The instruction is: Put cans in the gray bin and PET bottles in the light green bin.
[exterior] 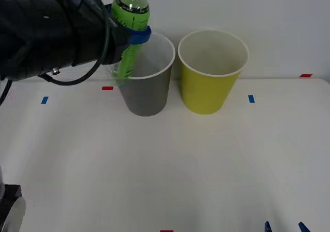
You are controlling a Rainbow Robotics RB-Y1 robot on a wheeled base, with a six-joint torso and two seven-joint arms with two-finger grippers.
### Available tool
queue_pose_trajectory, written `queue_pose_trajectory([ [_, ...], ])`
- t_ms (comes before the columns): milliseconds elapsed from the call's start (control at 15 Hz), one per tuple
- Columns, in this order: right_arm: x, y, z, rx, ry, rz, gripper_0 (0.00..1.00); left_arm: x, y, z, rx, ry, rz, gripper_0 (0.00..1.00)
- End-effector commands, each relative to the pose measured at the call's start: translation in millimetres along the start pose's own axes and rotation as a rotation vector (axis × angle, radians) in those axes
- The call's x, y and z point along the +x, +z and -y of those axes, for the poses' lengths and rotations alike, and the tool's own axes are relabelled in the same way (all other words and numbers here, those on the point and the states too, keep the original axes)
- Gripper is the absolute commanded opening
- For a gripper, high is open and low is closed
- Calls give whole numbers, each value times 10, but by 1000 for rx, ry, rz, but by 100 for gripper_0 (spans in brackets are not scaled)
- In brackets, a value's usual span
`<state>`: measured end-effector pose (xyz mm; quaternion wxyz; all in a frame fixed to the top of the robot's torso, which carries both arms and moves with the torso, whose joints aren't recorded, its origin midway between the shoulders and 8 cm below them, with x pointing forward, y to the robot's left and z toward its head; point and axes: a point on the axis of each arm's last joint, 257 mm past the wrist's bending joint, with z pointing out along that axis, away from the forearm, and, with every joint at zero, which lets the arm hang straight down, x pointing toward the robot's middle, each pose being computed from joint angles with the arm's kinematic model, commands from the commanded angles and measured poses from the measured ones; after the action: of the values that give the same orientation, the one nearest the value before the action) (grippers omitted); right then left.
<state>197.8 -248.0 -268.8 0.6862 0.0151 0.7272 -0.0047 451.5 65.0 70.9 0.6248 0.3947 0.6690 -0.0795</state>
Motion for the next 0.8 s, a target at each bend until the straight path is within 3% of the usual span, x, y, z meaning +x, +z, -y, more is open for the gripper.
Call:
queue_pose_trajectory([
  [67,0,0,0,0,0,0,65,-298,386,49,-9,-19,24,0],
  [600,0,0,0,0,0,0,65,-1106,1514,171,45,-146,122,0],
  [800,0,0,0,0,0,0,65,-1288,1892,333,74,-201,168,0],
])
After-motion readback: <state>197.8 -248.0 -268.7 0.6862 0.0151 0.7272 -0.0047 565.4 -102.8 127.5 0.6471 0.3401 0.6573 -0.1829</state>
